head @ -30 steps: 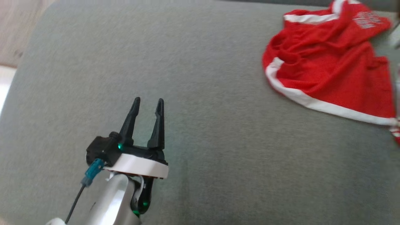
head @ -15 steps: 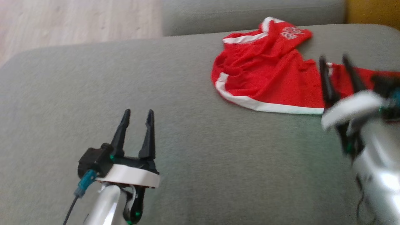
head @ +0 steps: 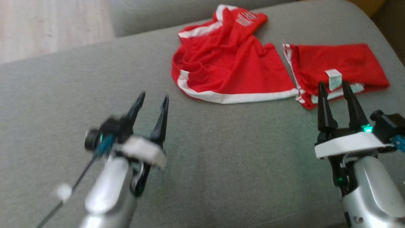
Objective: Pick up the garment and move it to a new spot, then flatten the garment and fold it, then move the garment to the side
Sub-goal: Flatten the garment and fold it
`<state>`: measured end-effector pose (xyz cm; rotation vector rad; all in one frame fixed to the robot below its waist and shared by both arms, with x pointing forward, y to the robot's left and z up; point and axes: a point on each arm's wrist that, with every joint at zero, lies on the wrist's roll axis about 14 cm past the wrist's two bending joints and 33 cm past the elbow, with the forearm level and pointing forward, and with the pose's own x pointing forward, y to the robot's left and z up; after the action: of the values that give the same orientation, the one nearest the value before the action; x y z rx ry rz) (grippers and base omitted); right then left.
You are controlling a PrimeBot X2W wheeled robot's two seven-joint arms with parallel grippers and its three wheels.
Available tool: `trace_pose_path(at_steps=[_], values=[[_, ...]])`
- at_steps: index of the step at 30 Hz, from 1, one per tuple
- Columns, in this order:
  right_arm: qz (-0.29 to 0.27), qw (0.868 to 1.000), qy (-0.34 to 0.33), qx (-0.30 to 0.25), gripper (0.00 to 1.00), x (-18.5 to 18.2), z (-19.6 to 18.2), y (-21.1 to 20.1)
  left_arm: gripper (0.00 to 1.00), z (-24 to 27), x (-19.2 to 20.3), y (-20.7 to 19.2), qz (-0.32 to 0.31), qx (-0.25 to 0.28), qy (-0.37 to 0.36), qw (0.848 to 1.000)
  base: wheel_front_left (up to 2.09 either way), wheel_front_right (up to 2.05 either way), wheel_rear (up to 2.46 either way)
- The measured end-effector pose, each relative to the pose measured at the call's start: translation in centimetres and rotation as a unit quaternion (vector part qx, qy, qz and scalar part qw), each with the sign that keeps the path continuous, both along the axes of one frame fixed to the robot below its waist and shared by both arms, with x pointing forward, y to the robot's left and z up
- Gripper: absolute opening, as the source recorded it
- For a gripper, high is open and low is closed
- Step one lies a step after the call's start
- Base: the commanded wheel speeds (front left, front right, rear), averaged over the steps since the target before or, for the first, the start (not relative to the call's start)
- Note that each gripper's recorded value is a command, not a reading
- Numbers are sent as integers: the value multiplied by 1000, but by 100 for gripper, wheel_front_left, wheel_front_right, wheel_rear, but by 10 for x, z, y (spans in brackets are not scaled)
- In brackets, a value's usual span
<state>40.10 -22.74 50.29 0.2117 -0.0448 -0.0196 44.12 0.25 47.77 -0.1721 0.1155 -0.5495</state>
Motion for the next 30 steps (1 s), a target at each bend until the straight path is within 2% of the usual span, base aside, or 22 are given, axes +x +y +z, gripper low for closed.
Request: trace_pose_path(at_steps=[4, 8, 13, 16, 20, 23, 30], values=[[-12, 1000, -7, -5, 100, 1, 4, -5, 100, -11, 29, -28, -40, 50, 28, 998, 0, 0, 0], [-28, 1000, 6, -5, 100, 0, -4, -12, 100, -30, 51, -47, -59, 75, 65, 993, 0, 0, 0], [-47, 998, 34, -5, 100, -6, -22, -21, 100, -49, 71, -69, -97, 129, 71, 984, 0, 0, 0], [-59, 997, 44, -7, 100, -10, -28, -28, 100, -57, 81, -76, -104, 139, 81, 982, 0, 0, 0], [-68, 996, 52, -6, 100, -13, -33, -32, 100, -66, 83, -82, -114, 151, 86, 978, 0, 0, 0], [-72, 996, 58, -3, 100, -15, -38, -33, 100, -77, 84, -84, -127, 186, 83, 971, 0, 0, 0], [-73, 995, 68, -4, 100, -16, -45, -32, 100, -96, 99, -65, -104, 249, 81, 960, 0, 0, 0]])
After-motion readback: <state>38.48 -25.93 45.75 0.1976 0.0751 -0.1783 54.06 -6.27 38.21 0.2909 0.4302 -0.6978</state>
